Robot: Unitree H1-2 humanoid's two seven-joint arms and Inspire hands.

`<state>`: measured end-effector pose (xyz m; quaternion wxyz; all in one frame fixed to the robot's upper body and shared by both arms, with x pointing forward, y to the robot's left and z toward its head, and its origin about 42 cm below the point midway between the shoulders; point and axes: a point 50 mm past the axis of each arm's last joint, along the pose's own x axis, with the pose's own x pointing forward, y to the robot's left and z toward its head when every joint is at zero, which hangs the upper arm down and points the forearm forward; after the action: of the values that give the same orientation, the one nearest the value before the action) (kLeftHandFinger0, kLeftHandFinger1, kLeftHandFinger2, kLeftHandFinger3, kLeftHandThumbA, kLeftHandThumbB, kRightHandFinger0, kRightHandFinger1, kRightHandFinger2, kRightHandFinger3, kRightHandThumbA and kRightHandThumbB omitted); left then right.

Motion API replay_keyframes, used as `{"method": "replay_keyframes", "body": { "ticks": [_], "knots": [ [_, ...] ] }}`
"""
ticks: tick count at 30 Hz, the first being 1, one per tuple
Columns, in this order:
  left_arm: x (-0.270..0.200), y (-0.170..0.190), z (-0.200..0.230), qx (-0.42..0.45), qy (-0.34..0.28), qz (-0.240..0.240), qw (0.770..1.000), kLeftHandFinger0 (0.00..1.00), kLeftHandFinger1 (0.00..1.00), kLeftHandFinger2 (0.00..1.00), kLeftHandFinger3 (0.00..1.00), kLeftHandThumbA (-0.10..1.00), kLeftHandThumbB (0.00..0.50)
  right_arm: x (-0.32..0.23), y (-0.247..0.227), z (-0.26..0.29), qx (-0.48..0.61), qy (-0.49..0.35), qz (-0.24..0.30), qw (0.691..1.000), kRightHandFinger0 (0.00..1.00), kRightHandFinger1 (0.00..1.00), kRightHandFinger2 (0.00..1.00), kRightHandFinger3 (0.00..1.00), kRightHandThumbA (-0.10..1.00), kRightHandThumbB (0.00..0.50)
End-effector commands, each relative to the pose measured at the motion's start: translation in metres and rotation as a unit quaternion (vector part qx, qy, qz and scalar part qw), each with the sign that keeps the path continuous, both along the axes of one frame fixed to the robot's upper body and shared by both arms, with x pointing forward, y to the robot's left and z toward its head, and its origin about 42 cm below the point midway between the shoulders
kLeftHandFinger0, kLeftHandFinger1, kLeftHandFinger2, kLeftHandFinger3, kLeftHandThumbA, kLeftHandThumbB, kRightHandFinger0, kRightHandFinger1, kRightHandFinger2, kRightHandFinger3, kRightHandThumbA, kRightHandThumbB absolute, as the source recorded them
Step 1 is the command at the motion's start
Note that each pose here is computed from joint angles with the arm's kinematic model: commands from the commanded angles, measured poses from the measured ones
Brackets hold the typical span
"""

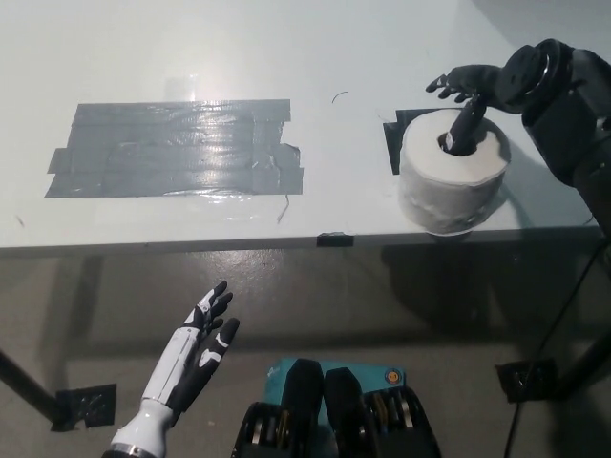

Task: A toilet paper roll is kept on the black spot on the desk infront of the robot and the robot inserts its right thumb into the hole in the centre to grab the roll. Then it passes the roll to a person.

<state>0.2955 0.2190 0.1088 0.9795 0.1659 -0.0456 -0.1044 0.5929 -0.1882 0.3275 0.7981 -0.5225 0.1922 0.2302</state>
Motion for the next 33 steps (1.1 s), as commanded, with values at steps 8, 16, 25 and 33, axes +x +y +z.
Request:
{"method": "replay_keyframes", "body": {
  "ticks": [8,16,25,33],
  "knots": [
    [0.005,0.001,0.015,0.010,-0.026,-0.014,1.000,1.00,1.00,1.00,1.00,0.90,0.064,0.005,0.016,0.029,-0.071,-0.052,0.016,0.996,1.00,1.00,1.00,1.00,0.68,0.399],
    [0.007,0.000,0.017,0.009,-0.028,-0.014,0.999,1.00,1.00,1.00,1.00,0.90,0.070,0.005,0.014,0.019,-0.097,-0.024,0.000,0.995,1.00,1.00,1.00,1.00,0.35,0.388],
    [0.012,0.000,0.019,0.009,-0.031,-0.017,0.999,1.00,1.00,1.00,1.00,0.91,0.080,0.005,-0.005,0.008,-0.106,-0.031,-0.018,0.994,0.03,0.32,0.61,0.55,-0.10,0.231],
    [0.011,-0.001,0.020,0.010,-0.030,-0.016,0.999,1.00,1.00,1.00,1.00,0.92,0.082,0.004,-0.030,-0.004,0.048,-0.060,-0.063,0.995,0.08,0.55,0.71,0.28,-0.10,0.216]
  ]
}}
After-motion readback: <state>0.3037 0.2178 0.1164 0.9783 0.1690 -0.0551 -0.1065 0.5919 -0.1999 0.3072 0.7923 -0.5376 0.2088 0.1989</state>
